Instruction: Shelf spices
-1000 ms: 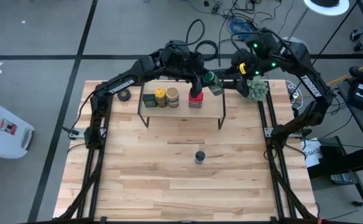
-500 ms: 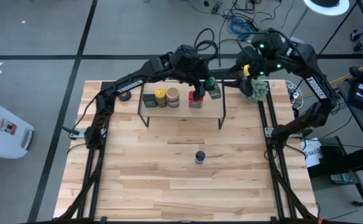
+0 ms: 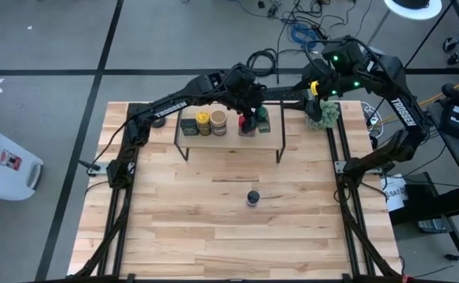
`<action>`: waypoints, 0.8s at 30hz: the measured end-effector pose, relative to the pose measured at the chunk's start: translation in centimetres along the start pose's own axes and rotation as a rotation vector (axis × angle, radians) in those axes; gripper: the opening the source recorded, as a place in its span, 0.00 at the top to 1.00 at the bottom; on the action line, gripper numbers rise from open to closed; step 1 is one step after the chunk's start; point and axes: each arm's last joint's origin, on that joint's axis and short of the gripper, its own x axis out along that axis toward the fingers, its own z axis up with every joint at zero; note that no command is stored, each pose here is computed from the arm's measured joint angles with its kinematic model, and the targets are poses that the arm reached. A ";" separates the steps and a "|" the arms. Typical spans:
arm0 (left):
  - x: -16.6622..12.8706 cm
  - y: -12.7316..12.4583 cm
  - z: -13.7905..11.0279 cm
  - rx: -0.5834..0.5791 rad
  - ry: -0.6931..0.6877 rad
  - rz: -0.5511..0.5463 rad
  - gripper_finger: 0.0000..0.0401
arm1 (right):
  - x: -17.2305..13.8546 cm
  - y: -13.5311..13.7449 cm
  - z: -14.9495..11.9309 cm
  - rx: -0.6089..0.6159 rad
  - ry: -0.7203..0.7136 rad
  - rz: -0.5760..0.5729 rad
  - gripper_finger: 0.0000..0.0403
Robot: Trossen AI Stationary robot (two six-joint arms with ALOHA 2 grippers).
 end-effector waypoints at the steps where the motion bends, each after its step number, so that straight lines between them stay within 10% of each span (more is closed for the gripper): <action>1: 0.3 -0.1 -0.1 0.001 0.006 0.001 0.46 | 0.0 0.0 0.0 0.000 0.000 0.000 0.24; 24: 1.3 -0.6 -0.4 0.064 0.052 0.076 0.46 | 0.0 0.0 0.0 0.000 -0.001 0.000 0.24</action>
